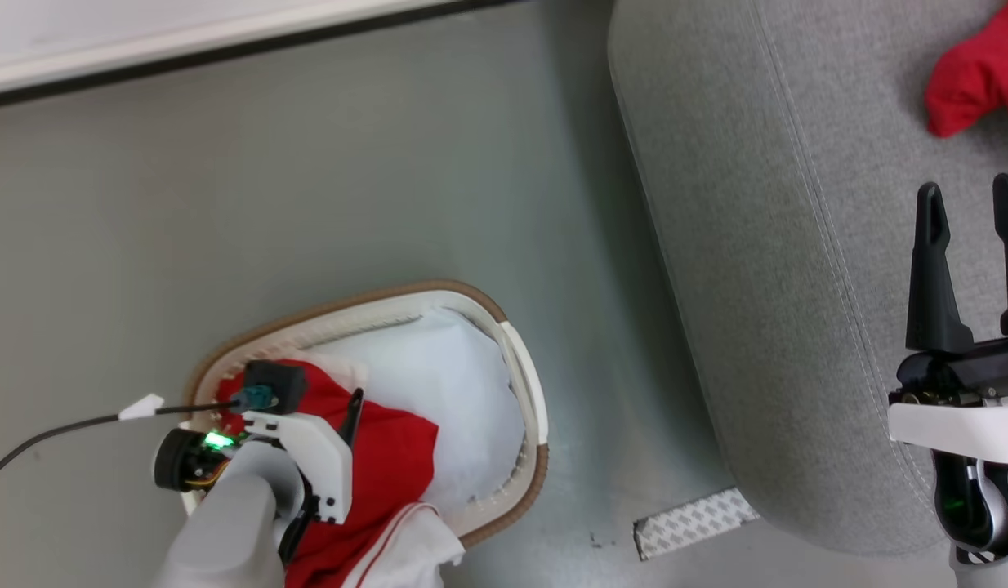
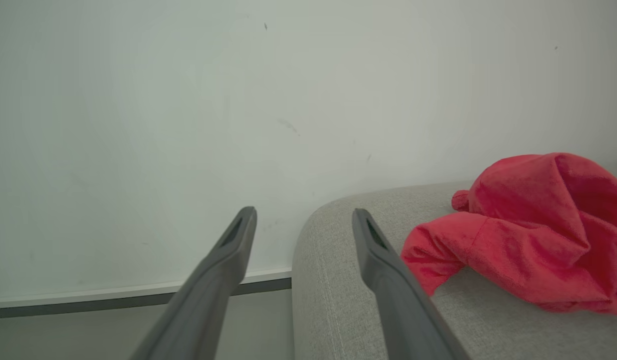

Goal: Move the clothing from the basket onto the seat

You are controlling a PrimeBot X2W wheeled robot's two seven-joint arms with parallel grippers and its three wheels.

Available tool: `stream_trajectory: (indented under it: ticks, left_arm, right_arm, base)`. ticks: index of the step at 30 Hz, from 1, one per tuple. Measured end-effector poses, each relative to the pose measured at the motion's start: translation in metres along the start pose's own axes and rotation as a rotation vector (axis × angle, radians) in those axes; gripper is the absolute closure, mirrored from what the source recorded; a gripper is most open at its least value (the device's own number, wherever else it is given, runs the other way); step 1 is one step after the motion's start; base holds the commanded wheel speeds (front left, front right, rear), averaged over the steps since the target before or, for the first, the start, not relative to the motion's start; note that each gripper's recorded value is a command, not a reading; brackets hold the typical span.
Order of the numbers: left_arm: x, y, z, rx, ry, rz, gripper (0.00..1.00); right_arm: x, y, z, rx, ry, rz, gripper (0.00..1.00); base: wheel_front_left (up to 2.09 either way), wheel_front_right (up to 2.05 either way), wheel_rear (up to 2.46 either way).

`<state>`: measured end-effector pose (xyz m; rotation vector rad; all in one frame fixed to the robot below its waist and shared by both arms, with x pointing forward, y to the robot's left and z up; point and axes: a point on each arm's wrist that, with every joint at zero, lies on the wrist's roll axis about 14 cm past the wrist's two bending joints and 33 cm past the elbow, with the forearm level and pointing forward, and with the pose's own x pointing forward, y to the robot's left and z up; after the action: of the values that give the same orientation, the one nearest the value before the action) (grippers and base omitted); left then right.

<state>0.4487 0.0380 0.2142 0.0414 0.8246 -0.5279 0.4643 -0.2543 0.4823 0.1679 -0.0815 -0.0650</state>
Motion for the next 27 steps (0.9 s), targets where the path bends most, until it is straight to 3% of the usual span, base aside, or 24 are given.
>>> stream_trajectory:
  ticks: [11, 27]
  left_arm:
    - [0.035, 0.009, -0.06, 0.073, 0.247, -0.048, 0.0]
    - [0.067, -0.008, -0.131, 0.202, 0.532, -0.163, 0.0]
  right_arm:
    - [0.009, -0.014, -0.018, -0.006, 0.024, -0.058, 0.0]
    - [0.019, -0.032, -0.032, -0.047, 0.041, -0.111, 0.0]
  base:
    - [0.0, 0.0, 0.0]
    - [0.0, 0.0, 0.0]
